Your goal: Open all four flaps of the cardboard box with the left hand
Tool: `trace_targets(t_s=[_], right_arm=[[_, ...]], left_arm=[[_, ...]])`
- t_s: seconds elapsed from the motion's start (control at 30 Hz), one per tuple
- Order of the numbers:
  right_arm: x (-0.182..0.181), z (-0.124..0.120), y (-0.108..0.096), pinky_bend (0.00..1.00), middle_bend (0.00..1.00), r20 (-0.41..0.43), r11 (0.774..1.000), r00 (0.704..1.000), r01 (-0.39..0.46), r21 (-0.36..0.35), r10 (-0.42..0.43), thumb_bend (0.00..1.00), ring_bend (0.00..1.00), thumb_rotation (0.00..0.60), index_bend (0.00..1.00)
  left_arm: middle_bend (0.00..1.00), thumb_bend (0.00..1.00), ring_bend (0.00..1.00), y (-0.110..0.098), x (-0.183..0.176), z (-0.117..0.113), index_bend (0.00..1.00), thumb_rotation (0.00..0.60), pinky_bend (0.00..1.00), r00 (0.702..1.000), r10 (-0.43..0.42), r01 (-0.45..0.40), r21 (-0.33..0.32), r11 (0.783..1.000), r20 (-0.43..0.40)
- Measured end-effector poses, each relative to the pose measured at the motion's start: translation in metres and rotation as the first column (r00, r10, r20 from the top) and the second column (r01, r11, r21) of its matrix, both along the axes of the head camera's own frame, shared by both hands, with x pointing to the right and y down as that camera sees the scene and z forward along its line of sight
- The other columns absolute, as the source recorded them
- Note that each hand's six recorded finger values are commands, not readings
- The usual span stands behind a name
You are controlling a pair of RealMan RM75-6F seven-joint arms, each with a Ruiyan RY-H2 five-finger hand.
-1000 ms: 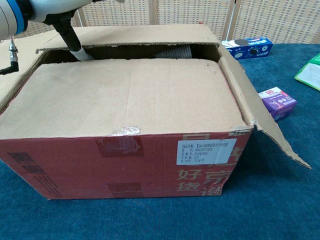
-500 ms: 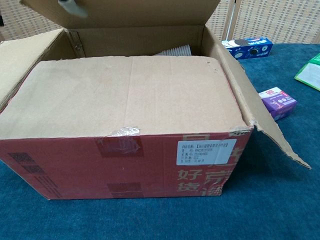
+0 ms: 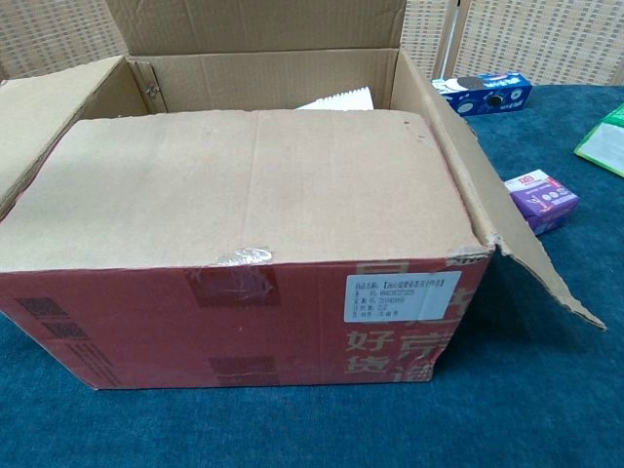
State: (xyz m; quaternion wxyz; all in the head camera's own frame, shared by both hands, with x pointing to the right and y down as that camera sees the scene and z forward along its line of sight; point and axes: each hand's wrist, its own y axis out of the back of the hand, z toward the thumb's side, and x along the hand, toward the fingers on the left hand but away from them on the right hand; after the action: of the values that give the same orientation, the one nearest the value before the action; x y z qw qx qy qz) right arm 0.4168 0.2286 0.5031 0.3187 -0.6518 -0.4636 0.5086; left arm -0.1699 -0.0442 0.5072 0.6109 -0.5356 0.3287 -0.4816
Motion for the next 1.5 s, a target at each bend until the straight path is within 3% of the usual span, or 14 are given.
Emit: trace_targets(t_s=[0.27, 0.57, 0.87, 1.13, 1.27, 1.4, 1.5], right_arm=[[0.005, 0.005, -0.002, 0.09, 0.0, -0.012, 1.0, 1.0, -0.017, -0.016, 0.017, 0.0, 0.0, 0.6, 0.0], [0.005, 0.006, -0.002, 0.09, 0.0, -0.014, 1.0, 1.0, -0.02, -0.023, 0.019, 0.0, 0.0, 0.6, 0.0], [0.003, 0.004, -0.001, 0.09, 0.0, -0.006, 1.0, 1.0, -0.012, -0.022, 0.012, 0.0, 0.0, 0.6, 0.0], [0.003, 0.004, 0.0, 0.09, 0.0, -0.007, 1.0, 1.0, -0.01, -0.027, 0.01, 0.0, 0.0, 0.6, 0.0], [0.001, 0.005, 0.0, 0.09, 0.0, -0.006, 1.0, 1.0, -0.005, -0.031, 0.005, 0.0, 0.0, 0.6, 0.0], [0.001, 0.004, 0.0, 0.09, 0.0, -0.006, 1.0, 1.0, -0.006, -0.027, 0.006, 0.0, 0.0, 0.6, 0.0], [0.002, 0.003, 0.0, 0.09, 0.0, -0.006, 1.0, 1.0, -0.01, -0.027, 0.009, 0.0, 0.0, 0.6, 0.0]], left_arm=[[0.0, 0.0, 0.0, -0.026, 0.007, 0.026, 0.0, 0.6, 0.03, 0.996, -0.065, 0.065, 0.001, 0.998, 0.064], [0.0, 0.0, 0.0, -0.02, 0.009, 0.062, 0.0, 0.6, 0.04, 0.993, -0.078, 0.083, -0.056, 0.995, 0.089], [0.0, 0.0, 0.0, -0.016, -0.007, 0.058, 0.0, 0.6, 0.03, 0.993, -0.086, 0.09, -0.04, 0.995, 0.086], [0.0, 0.0, 0.0, -0.001, -0.014, 0.06, 0.0, 0.6, 0.03, 0.995, -0.079, 0.085, -0.128, 0.988, 0.053], [0.0, 0.0, 0.0, 0.009, -0.025, 0.066, 0.12, 0.6, 0.07, 0.99, -0.132, 0.143, -0.252, 0.957, 0.058], [0.11, 0.0, 0.03, 0.023, -0.038, 0.066, 0.28, 0.6, 0.16, 0.982, -0.181, 0.189, -0.402, 0.896, 0.056], [0.14, 0.0, 0.06, 0.031, -0.045, 0.06, 0.32, 0.6, 0.23, 0.983, -0.175, 0.177, -0.459, 0.871, 0.048]])
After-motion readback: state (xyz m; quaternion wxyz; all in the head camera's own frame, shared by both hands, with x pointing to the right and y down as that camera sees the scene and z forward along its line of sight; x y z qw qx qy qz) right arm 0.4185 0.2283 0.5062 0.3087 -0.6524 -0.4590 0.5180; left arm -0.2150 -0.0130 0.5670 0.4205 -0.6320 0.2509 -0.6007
